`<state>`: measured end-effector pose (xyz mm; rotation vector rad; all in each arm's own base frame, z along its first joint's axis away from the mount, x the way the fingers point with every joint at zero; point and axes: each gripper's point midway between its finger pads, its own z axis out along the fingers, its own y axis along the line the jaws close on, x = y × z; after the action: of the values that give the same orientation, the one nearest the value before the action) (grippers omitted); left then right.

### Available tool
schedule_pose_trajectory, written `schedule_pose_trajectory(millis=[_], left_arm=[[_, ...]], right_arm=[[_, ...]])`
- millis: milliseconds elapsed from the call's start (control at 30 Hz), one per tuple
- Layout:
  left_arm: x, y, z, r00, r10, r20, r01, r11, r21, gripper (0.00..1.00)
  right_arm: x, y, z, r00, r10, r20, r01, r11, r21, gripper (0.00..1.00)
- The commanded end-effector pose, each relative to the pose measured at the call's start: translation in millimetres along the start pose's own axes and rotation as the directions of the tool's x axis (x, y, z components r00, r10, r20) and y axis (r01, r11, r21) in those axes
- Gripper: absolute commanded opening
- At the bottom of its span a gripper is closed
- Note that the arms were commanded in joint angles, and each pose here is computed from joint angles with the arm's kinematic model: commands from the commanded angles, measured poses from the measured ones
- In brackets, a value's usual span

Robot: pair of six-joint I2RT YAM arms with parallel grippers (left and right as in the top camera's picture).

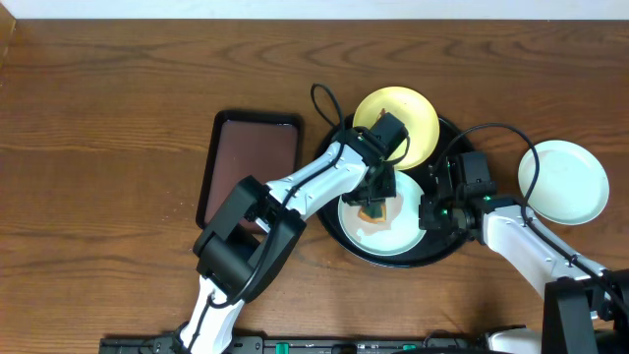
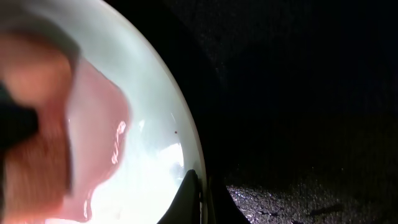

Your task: Clean dirty plates on tray and stack at the side

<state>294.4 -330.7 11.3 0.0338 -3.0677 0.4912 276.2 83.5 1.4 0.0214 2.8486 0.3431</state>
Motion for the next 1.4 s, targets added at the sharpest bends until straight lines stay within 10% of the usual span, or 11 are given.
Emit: schedule_pose_trajectory(millis=[0,233,633,1033,1367], left_arm=[[43,-10,13,0.974,-0.031,-0.223,0.051,0.995,0.085,0.07],[58,19,10,0.964,-0.034,-0.265,0.024,0.999,-0.042,0.07],[-12,103,-33,0.993,0.089,0.078,-0.033,0.841,-0.541,0.08],[-45,80,-129,0.967,0.100,0.233,0.023,0.880,-0.474,0.07],[-69,167,-199,0.961,-0.019,0.275,0.152,0.868,-0.473,0.07]], right_arm=[[19,-18,9,0.998,0.011,-0.058,-0.006,0.996,0.084,0.01],[19,-18,9,0.998,0.011,-0.058,-0.006,0.996,0.084,0.01],[19,-18,9,0.998,0.011,-0.059,-0.006,0.996,0.084,0.01],[20,-18,8,0.998,0.011,-0.061,-0.006,0.996,0.085,0.01],[19,-18,8,0.998,0.011,-0.060,-0.006,0.996,0.085,0.01]])
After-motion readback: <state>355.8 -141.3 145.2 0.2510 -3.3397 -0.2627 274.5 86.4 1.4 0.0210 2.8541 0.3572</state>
